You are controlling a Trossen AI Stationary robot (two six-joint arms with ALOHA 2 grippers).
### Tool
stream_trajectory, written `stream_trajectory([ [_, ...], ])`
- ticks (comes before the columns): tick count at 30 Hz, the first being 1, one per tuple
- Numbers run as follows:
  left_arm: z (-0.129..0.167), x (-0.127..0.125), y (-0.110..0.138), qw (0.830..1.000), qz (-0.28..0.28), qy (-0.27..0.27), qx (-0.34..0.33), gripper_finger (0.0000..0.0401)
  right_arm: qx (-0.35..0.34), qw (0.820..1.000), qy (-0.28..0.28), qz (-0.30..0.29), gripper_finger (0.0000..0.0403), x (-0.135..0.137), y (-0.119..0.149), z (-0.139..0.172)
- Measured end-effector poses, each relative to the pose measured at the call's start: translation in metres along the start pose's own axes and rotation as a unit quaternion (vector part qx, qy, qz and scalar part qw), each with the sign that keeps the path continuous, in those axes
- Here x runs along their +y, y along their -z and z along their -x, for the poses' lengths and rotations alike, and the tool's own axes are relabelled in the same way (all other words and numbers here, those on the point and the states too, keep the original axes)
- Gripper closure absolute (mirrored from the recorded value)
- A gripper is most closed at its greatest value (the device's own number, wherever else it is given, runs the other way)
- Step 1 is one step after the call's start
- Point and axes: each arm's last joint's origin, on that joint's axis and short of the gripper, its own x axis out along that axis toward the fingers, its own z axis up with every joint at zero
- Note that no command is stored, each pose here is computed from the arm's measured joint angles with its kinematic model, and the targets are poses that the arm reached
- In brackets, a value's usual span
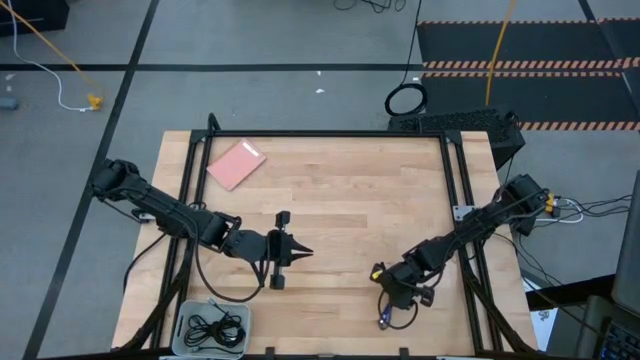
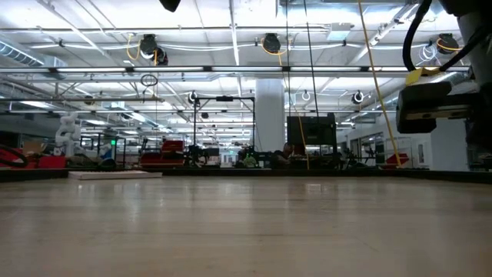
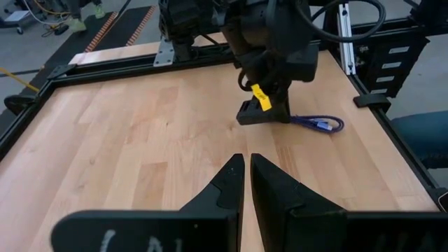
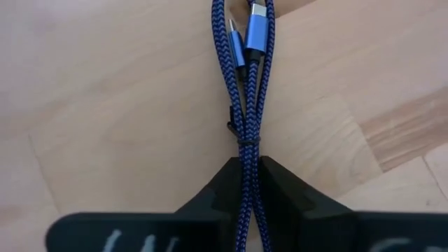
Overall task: Pick and place USB-C Cables
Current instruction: Put the blue charger cable into the white bin
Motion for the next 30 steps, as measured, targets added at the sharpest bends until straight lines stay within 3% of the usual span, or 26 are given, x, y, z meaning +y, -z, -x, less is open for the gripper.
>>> stream_trajectory([
  [7, 0.000, 0.000, 0.000, 1.000, 0.001, 0.000, 0.000, 0.0370, -0.029, 0.999, 0.027, -0.031, 0.0371, 0.000, -0.006, 0.014],
  [16, 0.000, 0.000, 0.000, 1.000, 0.001, 0.000, -0.001, 0.0370, -0.067, 0.983, 0.125, -0.120, 0.0372, 0.000, -0.014, 0.047],
  [24, 0.000, 0.000, -0.001, 1.000, 0.006, 0.000, -0.007, 0.0370, -0.129, 0.926, 0.273, -0.227, 0.0372, -0.001, -0.020, 0.084],
  [30, 0.001, -0.002, -0.008, 0.999, 0.009, 0.003, -0.040, 0.0370, -0.179, 0.890, 0.329, -0.259, 0.0372, -0.001, -0.023, 0.104],
])
